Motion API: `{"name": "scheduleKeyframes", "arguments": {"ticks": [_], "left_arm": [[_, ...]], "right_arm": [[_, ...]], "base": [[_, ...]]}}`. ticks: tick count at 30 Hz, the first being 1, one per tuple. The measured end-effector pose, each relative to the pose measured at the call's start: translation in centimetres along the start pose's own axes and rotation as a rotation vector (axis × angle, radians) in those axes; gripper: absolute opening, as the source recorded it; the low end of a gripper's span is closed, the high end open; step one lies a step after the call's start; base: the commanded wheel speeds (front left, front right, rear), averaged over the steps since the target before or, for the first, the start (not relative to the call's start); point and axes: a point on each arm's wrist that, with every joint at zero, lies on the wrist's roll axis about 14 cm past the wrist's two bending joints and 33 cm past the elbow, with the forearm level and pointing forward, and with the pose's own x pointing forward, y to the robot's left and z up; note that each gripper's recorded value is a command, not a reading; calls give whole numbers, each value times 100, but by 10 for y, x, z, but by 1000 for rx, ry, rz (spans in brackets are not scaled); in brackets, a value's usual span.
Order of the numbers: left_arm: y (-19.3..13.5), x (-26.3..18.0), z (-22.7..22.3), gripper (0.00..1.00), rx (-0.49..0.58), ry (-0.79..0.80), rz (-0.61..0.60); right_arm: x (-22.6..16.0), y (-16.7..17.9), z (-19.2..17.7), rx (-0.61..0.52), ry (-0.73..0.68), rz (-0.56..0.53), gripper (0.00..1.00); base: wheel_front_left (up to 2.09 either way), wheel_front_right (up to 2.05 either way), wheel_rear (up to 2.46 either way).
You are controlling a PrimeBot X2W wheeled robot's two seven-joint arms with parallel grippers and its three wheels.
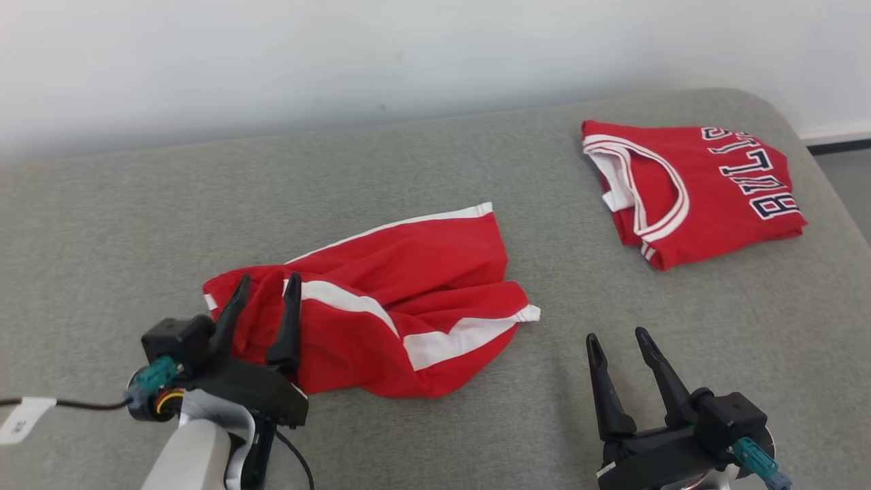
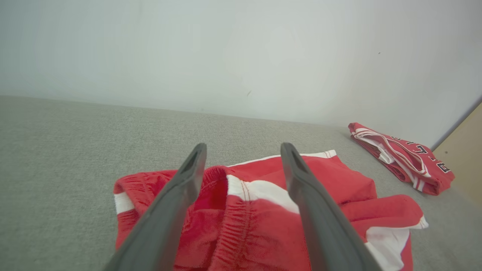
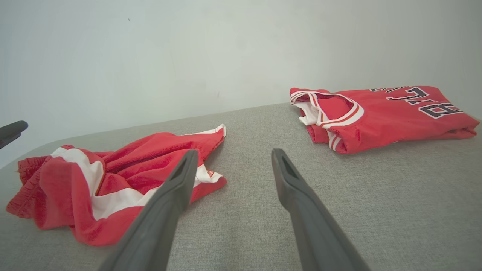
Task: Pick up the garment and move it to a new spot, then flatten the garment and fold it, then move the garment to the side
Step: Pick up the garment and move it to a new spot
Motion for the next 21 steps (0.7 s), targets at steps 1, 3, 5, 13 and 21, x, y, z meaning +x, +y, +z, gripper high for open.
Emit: {"name": "scheduleKeyframes", "arguments": {"ticks": [1,3,5,13,21], "left_arm": [[-2,4,-1,100,3,10,-9],[-6,10,-4,100,7,27,-21],[-5,16,-11,100,16,61,-25],[-6,26,-45,100,18,169,-21],[0,18,-51,0,13,198,-5]], "right_arm": [[-1,-2,0,0,1,-6,100],[-3,-7,0,4,2,-23,100],[-6,-12,-1,8,3,-40,100],[-15,-34,-5,13,19,-114,100],[-10,-27,-5,17,15,-89,100]], "base": [[0,0,0],[0,0,0],[0,0,0],[0,0,0],[0,0,0]]}}
